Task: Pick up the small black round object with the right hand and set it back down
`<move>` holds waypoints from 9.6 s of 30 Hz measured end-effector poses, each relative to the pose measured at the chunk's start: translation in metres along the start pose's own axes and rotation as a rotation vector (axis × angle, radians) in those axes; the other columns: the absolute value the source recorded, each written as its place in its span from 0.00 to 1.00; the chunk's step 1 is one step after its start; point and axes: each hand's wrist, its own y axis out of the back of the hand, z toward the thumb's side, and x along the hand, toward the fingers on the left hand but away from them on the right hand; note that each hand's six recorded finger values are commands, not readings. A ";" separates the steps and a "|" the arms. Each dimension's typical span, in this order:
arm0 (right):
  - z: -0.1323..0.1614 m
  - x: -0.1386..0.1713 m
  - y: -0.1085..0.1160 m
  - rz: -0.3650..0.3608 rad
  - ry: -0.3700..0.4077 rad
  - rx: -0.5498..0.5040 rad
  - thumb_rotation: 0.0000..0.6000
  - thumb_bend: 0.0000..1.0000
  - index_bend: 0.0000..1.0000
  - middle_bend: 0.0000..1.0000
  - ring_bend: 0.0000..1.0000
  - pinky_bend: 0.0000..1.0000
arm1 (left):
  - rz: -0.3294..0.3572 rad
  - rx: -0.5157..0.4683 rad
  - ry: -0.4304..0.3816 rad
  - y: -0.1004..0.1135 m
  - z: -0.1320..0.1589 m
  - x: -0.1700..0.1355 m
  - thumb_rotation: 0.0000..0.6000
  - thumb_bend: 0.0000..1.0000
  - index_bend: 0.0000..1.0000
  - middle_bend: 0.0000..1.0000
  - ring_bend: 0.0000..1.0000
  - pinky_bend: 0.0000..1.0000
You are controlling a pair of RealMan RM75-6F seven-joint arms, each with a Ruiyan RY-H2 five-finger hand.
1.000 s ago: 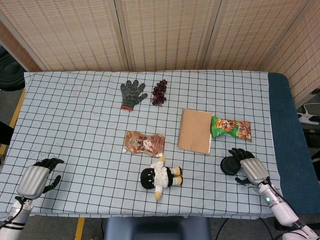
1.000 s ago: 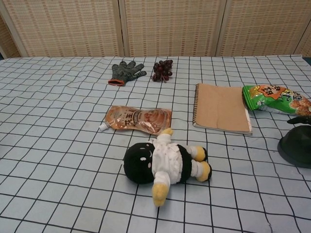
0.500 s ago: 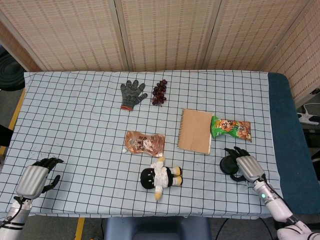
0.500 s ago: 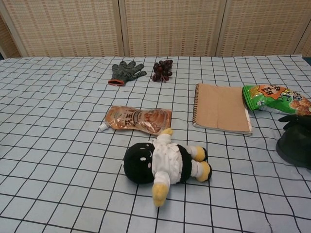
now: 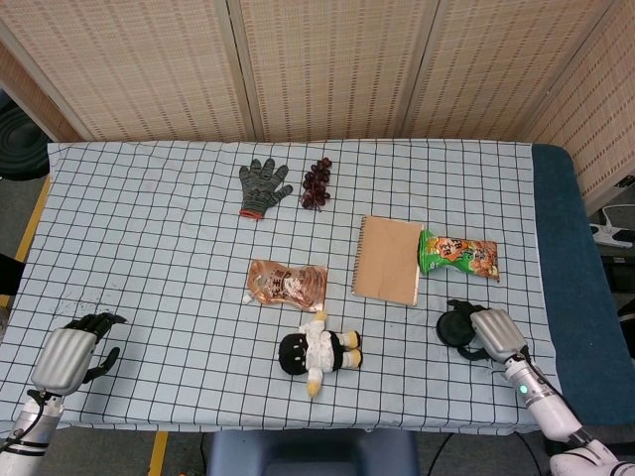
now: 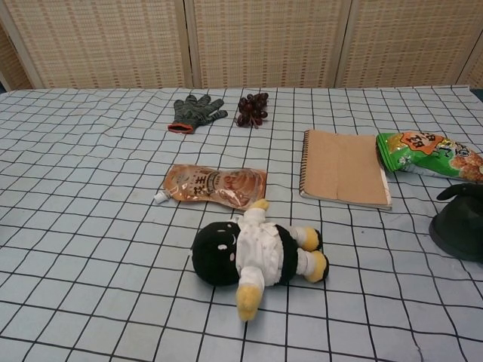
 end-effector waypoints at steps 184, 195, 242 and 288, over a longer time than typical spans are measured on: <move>0.025 0.002 0.026 0.048 0.032 0.101 1.00 0.16 0.07 0.00 0.00 0.09 | -0.029 -0.009 -0.002 -0.003 0.000 0.001 1.00 0.39 0.29 0.33 0.33 0.49; 0.026 0.004 0.029 -0.027 0.019 0.082 1.00 0.16 0.31 0.29 0.17 0.46 | -0.029 -0.006 -0.003 -0.003 0.000 0.001 1.00 0.39 0.29 0.33 0.33 0.49; 0.003 0.018 0.035 0.004 -0.008 0.064 1.00 0.16 0.14 0.09 0.00 0.22 | -0.045 0.002 0.001 -0.005 0.001 0.000 1.00 0.39 0.29 0.34 0.35 0.49; -0.019 0.033 0.075 -0.222 -0.143 0.127 1.00 0.16 0.53 0.44 0.33 0.47 | -0.047 0.004 0.002 -0.006 0.001 0.000 1.00 0.39 0.29 0.34 0.35 0.49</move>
